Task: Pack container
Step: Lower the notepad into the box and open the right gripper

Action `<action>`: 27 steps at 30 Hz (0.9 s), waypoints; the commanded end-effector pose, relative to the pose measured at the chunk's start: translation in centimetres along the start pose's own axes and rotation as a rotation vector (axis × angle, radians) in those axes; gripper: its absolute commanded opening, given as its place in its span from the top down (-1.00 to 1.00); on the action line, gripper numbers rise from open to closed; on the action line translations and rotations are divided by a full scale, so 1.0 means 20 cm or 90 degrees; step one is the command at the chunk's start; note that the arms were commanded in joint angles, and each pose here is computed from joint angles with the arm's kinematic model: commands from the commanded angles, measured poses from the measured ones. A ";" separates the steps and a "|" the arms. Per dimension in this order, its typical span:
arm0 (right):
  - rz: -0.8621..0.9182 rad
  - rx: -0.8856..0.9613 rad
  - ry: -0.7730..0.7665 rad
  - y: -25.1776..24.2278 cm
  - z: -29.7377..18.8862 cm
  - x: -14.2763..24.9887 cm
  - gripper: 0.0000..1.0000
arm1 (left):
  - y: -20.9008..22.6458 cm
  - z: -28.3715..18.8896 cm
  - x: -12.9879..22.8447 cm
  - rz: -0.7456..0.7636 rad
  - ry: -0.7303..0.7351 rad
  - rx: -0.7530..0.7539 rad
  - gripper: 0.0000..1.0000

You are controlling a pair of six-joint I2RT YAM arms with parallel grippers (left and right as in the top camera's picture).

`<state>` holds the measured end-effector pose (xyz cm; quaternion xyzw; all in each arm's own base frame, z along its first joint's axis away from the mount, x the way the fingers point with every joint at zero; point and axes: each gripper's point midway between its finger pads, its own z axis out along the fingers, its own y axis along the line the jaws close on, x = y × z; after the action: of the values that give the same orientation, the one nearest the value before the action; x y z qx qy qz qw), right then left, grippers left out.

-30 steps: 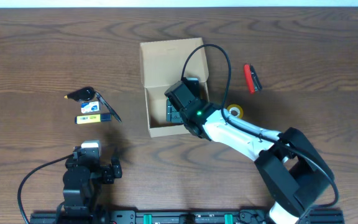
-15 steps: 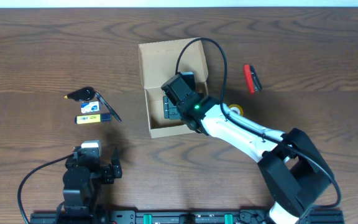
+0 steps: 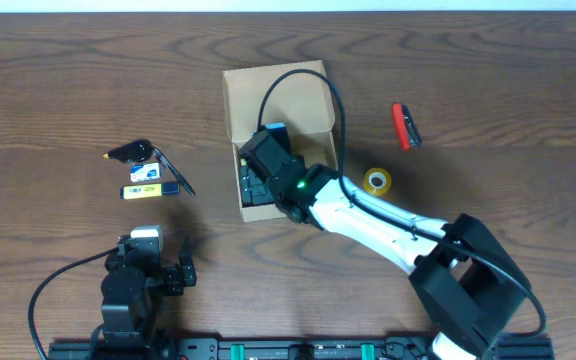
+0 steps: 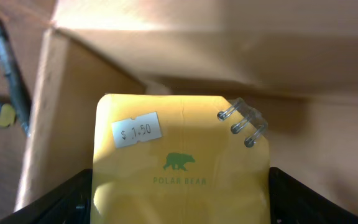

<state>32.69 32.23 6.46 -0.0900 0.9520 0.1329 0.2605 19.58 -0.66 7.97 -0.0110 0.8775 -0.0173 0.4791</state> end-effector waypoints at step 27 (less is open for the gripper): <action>-0.013 -0.015 0.006 0.05 -0.03 0.00 -0.54 | 0.00 0.01 0.01 0.005 0.002 -0.001 -0.90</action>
<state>32.03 32.21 6.14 -0.0961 0.9549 0.1285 0.2497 19.58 -0.65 7.97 -0.0111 0.8775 -0.0172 0.4791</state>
